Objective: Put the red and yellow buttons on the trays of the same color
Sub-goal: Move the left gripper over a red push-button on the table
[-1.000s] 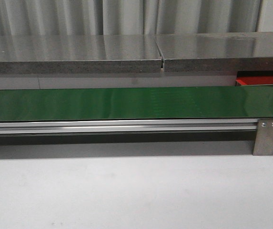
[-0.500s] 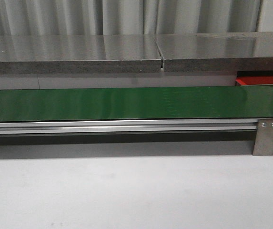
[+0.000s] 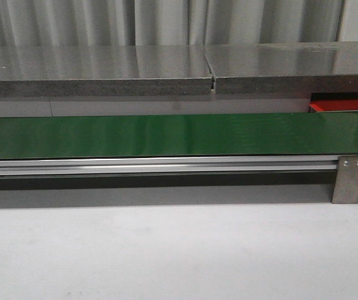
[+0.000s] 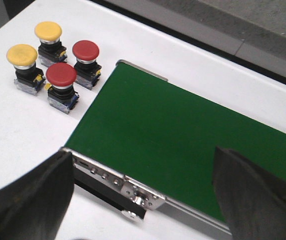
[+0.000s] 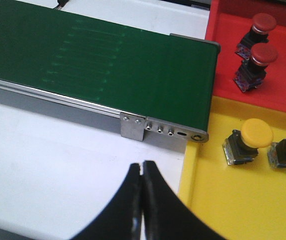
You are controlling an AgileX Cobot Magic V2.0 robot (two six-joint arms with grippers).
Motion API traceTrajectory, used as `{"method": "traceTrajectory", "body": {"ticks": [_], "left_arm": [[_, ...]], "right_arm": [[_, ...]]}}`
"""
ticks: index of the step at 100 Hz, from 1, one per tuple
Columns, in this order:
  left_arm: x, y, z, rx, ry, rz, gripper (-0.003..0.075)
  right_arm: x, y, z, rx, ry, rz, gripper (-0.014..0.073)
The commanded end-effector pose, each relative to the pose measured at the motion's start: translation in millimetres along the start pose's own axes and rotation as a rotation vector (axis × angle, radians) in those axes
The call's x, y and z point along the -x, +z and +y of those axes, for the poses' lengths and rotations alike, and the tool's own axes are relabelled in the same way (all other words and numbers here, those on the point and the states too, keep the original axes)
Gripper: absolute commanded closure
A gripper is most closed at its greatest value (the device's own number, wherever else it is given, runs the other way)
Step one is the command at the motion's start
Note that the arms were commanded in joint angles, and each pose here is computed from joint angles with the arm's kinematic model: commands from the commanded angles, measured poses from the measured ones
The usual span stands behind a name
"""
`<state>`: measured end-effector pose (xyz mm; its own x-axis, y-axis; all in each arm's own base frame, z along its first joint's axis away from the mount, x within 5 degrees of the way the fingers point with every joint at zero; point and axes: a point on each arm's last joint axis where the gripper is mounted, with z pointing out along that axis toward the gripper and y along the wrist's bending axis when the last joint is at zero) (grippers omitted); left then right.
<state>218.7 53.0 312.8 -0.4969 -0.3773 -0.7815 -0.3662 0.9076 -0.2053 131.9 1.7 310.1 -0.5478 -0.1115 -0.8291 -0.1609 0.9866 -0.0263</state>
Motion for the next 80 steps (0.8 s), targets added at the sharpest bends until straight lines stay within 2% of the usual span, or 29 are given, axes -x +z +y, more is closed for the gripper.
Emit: {"method": "traceTrajectory", "body": {"ticks": [1,18,58,80], "left_arm": [[30,15,-1,0.000,-0.041,-0.068,0.0152],[46,57,11,0.054,-0.071,-0.013,0.0152],[57,122,64,0.188,-0.166,0.076,0.0152],[62,154,73,0.210,-0.161,0.142,0.0152]], "right_arm": [[11,-6,-2,-0.023,-0.004,-0.080,0.0663],[11,-6,-2,-0.023,-0.004,-0.080,0.0663],[11,-6,-2,-0.023,-0.004,-0.080,0.0663],[11,-6,-2,-0.023,-0.004,-0.080,0.0663]]}}
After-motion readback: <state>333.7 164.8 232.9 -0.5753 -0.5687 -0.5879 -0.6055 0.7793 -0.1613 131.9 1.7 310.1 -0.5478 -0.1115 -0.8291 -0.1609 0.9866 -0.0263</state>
